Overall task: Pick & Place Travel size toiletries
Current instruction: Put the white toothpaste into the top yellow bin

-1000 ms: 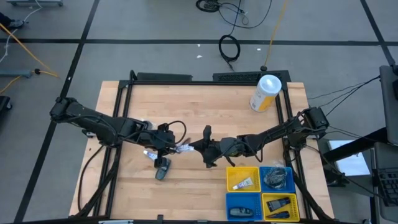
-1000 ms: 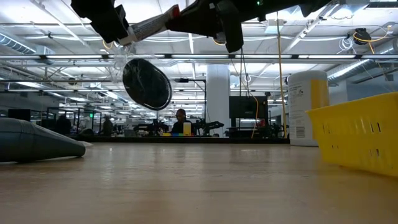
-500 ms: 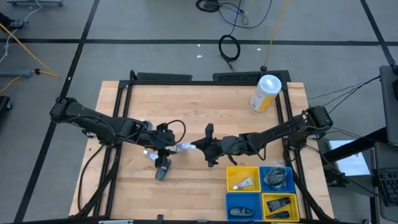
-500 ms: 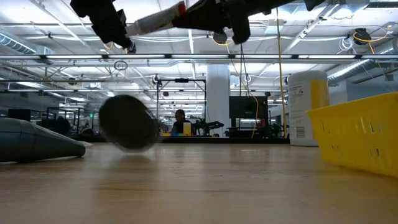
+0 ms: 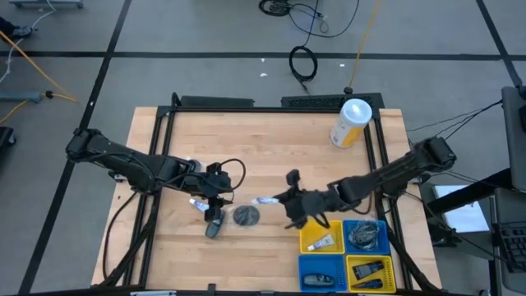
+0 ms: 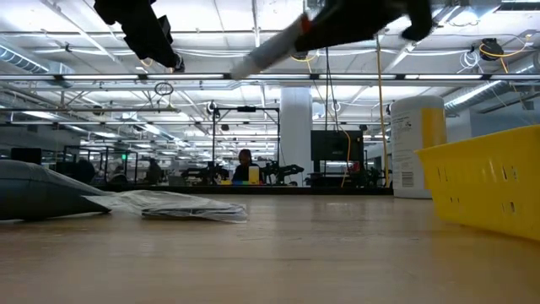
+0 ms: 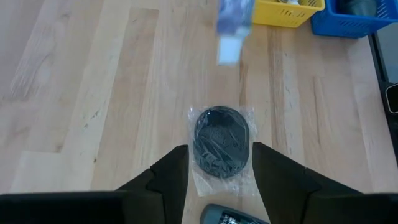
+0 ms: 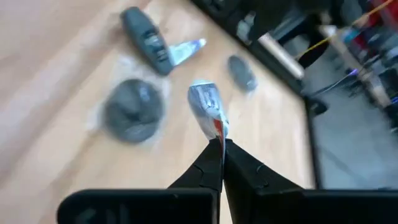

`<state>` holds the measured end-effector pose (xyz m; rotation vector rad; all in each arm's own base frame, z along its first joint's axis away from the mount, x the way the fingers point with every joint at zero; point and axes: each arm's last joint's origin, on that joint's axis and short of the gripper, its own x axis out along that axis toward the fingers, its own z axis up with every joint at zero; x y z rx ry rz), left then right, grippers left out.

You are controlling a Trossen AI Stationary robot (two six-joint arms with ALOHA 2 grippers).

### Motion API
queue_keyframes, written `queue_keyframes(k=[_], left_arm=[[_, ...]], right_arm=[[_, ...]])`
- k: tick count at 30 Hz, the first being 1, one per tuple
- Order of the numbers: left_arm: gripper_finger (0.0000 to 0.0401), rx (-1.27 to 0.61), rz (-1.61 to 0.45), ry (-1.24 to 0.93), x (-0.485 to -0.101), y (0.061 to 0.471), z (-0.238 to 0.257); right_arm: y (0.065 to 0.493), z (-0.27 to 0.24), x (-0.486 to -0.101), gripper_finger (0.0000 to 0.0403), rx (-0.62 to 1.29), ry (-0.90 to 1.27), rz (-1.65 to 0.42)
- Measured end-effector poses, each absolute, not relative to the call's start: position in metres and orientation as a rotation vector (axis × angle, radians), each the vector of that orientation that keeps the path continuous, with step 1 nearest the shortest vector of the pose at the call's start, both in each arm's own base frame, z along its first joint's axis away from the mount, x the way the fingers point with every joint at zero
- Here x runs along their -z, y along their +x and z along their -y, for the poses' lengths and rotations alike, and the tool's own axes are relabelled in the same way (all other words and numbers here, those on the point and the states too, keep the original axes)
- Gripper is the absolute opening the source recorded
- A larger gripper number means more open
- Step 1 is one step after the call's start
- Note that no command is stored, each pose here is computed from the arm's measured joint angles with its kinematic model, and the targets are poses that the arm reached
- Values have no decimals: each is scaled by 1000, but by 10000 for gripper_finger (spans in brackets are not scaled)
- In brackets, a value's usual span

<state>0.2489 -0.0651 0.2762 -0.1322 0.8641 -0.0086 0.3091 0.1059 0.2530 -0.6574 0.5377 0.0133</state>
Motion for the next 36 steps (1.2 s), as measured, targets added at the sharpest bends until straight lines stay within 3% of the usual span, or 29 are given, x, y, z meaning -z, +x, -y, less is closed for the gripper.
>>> queue_keyframes(k=[7, 17, 24, 36], left_arm=[[175, 8, -863, -133, -276, 249, 65], [175, 7, -862, -133, -276, 249, 65], [175, 7, -861, -134, -276, 249, 65], [175, 7, -861, -133, -276, 249, 65]], right_arm=[[257, -138, -257, 0, -93, -482, -706], [196, -174, -271, 0, -155, -214, -763], [175, -184, -263, 0, -90, -79, -866], [169, -193, -250, 0, -25, -46, -918]])
